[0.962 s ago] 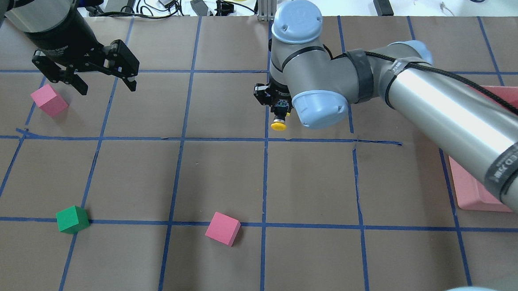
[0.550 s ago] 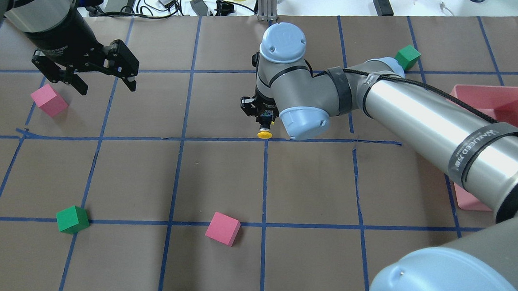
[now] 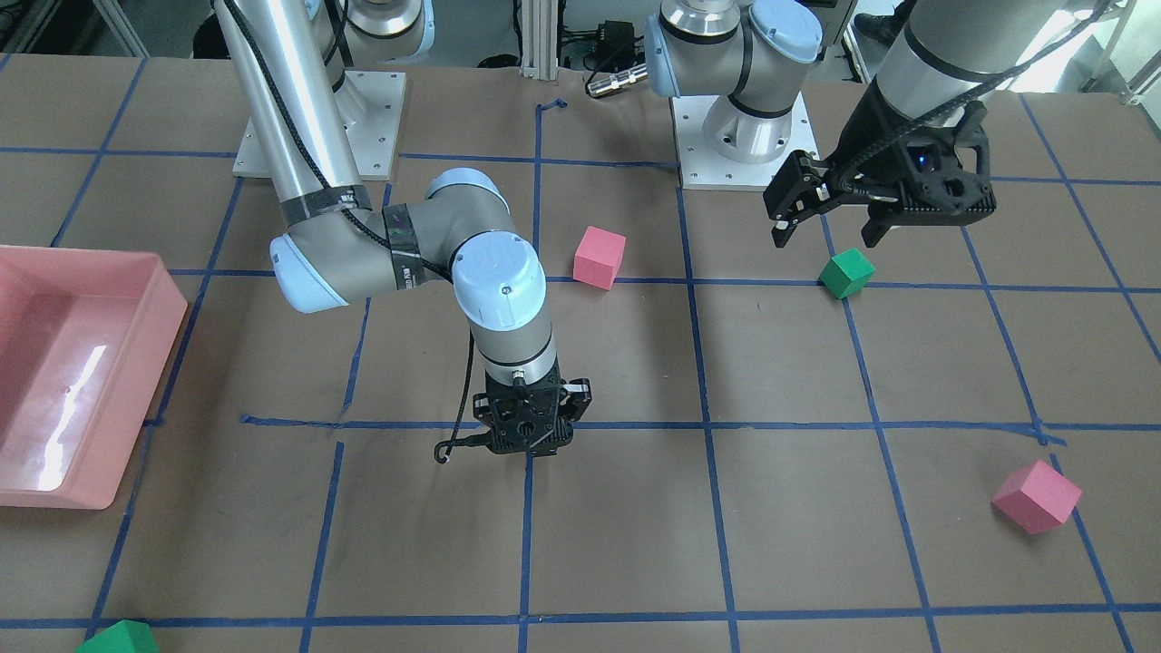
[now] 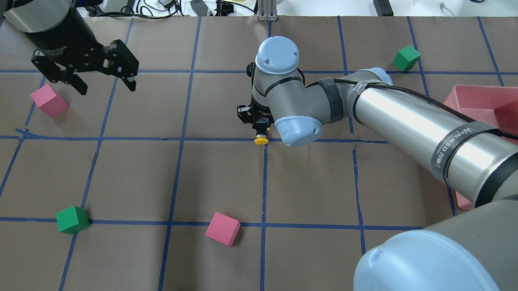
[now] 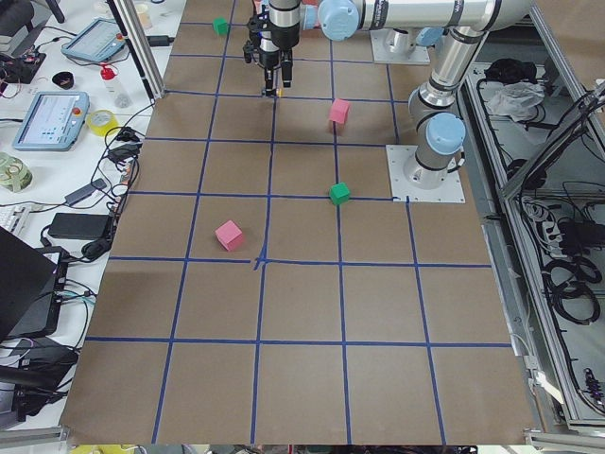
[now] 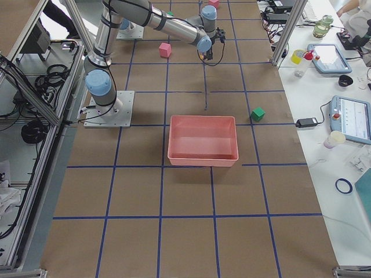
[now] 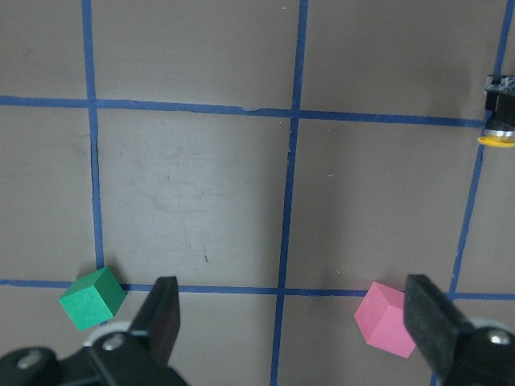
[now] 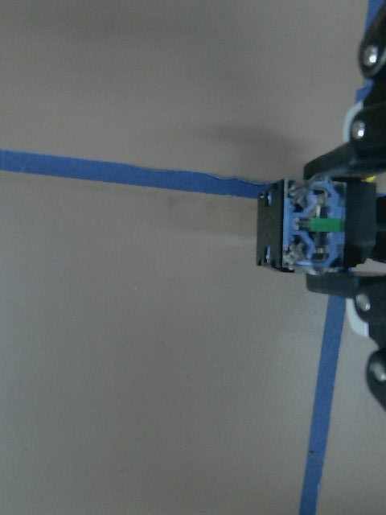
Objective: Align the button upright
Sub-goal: 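Set the button down on the table and open the right gripper, then move the left gripper over the lying button while the right arm withdraws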
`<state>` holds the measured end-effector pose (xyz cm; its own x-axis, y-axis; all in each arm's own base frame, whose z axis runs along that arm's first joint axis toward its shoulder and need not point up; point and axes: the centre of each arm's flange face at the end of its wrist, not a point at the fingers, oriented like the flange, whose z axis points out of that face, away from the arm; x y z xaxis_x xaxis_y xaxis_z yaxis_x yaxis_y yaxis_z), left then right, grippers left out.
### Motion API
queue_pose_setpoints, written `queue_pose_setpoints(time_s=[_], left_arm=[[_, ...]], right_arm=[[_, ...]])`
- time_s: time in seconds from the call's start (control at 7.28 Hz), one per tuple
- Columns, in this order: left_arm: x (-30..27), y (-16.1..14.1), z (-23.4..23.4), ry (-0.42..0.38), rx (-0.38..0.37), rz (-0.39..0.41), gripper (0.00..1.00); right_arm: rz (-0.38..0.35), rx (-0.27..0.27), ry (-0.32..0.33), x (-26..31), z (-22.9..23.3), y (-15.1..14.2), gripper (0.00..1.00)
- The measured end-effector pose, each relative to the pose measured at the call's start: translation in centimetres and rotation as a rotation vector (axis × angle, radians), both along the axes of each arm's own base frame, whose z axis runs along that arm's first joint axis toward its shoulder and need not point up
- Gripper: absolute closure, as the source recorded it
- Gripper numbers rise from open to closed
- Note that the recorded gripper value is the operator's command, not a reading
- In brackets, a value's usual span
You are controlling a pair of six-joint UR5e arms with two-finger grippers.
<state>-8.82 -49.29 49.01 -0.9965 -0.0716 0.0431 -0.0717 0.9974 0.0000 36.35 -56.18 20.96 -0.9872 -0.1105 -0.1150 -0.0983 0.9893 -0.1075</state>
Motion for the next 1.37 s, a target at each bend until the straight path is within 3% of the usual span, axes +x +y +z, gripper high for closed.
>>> queue_pose_setpoints(time_s=[0.14,0.27,0.69,0.96,1.37], left_arm=[[0.0,0.0,0.0,0.000,0.000,0.000,0.00],[0.0,0.0,0.0,0.000,0.001,0.000,0.00],[0.0,0.0,-0.1,0.000,0.002,-0.001,0.00],[0.0,-0.1,0.0,0.005,0.001,-0.003,0.00],[-0.6,-0.5,-0.9,0.057,0.016,0.035,0.00]], right_arm=[[0.005,0.004,-0.001,0.0,-0.2,0.1,0.14],[0.011,0.006,0.000,0.0,-0.3,0.2,0.00],[0.032,-0.015,-0.004,0.0,1.9,0.2,0.00],[0.030,-0.008,0.011,-2.4,7.8,0.7,0.00],[-0.017,0.071,0.047,-14.7,18.6,0.6,0.00]])
